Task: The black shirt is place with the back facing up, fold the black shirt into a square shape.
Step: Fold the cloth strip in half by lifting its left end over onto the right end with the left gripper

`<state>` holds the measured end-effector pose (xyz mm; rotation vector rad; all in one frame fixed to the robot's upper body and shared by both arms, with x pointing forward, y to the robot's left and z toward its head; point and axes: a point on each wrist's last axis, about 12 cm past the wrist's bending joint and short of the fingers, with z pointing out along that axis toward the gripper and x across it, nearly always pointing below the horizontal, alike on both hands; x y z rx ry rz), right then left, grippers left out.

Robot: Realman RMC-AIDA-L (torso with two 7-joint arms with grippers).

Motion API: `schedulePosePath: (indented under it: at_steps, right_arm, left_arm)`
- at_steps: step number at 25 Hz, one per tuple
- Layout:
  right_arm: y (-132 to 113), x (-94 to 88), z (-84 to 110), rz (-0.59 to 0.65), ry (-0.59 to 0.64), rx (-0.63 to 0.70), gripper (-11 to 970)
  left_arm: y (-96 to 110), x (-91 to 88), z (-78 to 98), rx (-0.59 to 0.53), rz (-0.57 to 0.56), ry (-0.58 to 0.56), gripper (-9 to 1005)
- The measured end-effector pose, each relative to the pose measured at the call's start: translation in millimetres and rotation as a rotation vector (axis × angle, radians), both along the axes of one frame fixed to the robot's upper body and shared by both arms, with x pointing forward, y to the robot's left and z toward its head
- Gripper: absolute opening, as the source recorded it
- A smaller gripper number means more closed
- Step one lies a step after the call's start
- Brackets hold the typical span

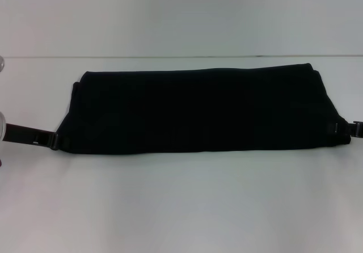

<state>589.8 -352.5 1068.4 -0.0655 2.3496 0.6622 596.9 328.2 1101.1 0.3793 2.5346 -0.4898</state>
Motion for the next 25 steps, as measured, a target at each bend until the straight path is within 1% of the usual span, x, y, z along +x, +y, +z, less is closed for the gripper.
schedulePosePath:
  at_steps: [1, 7, 12, 17, 21, 25]
  right_arm:
    - [0, -0.7, -0.5, 0.008, 0.0, -0.003, 643]
    - [0, -3.7, -0.7, 0.029, -0.002, -0.004, 397]
    - [-1, -5.1, 1.3, 0.04, -0.004, 0.008, 162]
    - [-2, -5.9, 1.7, 0.04, -0.004, 0.012, 10]
    - [-3, -6.6, 1.6, 0.04, -0.003, 0.014, 10]
    - [-5, -11.7, -0.7, 0.039, 0.004, 0.023, 9]
  left_arm:
    - [0, 0.0, 0.0, 0.0, 0.0, 0.0, 2]
    - [0, 0.0, -0.1, 0.0, 0.0, 0.0, 2]
    - [3, -1.4, -0.3, -0.007, 0.016, -0.002, 2]
    - [6, -3.1, -1.5, -0.011, 0.028, 0.0, 2]
    - [6, -3.6, -2.0, -0.01, 0.026, 0.0, 2]
    - [8, -4.9, -2.3, -0.008, 0.029, 0.003, 3]
